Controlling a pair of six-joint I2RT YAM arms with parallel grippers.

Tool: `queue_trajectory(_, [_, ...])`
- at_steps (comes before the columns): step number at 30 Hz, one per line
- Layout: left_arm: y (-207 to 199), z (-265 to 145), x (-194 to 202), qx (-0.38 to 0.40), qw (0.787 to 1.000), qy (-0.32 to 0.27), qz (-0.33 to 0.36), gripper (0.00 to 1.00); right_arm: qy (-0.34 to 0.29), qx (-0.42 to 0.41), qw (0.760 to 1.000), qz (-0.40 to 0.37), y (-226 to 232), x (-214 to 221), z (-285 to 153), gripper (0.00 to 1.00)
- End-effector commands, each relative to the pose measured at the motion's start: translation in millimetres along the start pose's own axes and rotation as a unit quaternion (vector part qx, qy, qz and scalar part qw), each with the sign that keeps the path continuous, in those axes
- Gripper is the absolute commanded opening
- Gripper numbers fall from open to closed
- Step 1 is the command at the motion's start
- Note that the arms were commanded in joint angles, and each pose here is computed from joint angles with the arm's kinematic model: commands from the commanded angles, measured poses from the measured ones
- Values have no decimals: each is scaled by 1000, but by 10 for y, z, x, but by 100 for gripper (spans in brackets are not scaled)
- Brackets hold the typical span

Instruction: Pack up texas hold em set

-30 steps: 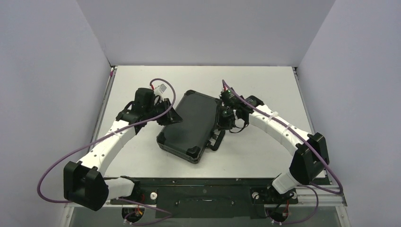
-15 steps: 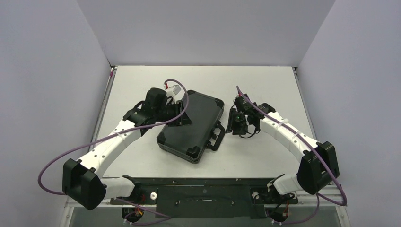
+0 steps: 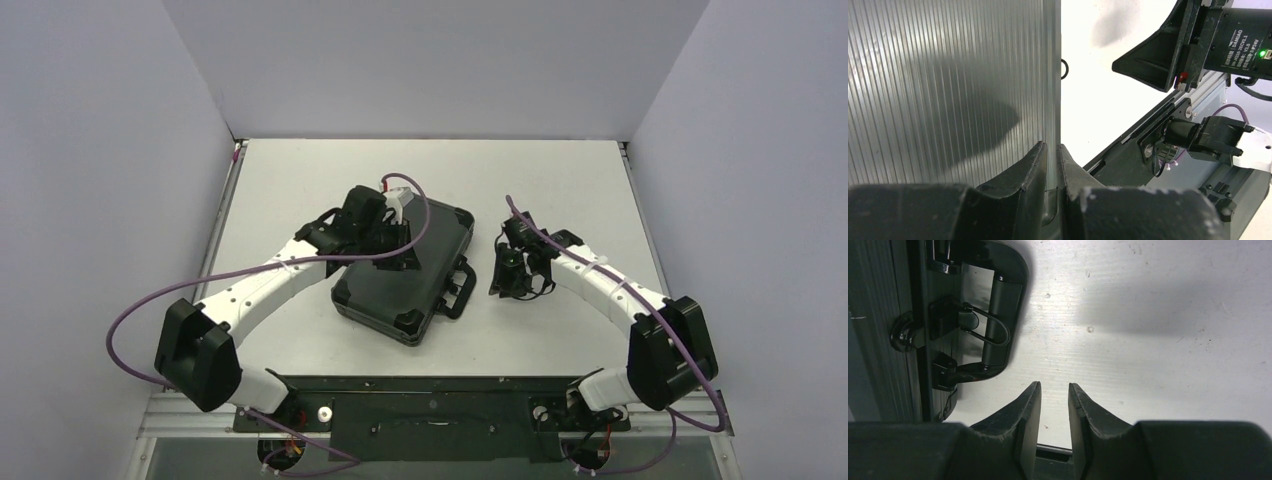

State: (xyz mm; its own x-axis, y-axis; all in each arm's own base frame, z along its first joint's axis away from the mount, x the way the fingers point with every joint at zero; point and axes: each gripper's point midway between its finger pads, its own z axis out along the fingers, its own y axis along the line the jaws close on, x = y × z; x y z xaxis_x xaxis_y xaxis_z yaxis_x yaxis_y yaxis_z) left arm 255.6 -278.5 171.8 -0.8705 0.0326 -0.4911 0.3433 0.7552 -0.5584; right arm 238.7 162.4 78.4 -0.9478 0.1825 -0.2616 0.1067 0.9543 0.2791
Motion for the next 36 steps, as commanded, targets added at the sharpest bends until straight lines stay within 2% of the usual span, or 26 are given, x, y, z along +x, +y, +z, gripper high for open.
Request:
queue_trajectory(1, [-172, 27, -244, 12, 999, -28, 35, 10, -14, -7, 1000, -9, 6, -82, 78, 23])
queue_trajectory(18, [-96, 359, 12, -6, 998, 30, 53, 3, 25, -9, 1000, -11, -30, 26, 345, 17])
queue_trajectory(36, [187, 326, 897, -30, 996, 76, 22, 1, 47, -30, 998, 4, 53, 45, 524, 14])
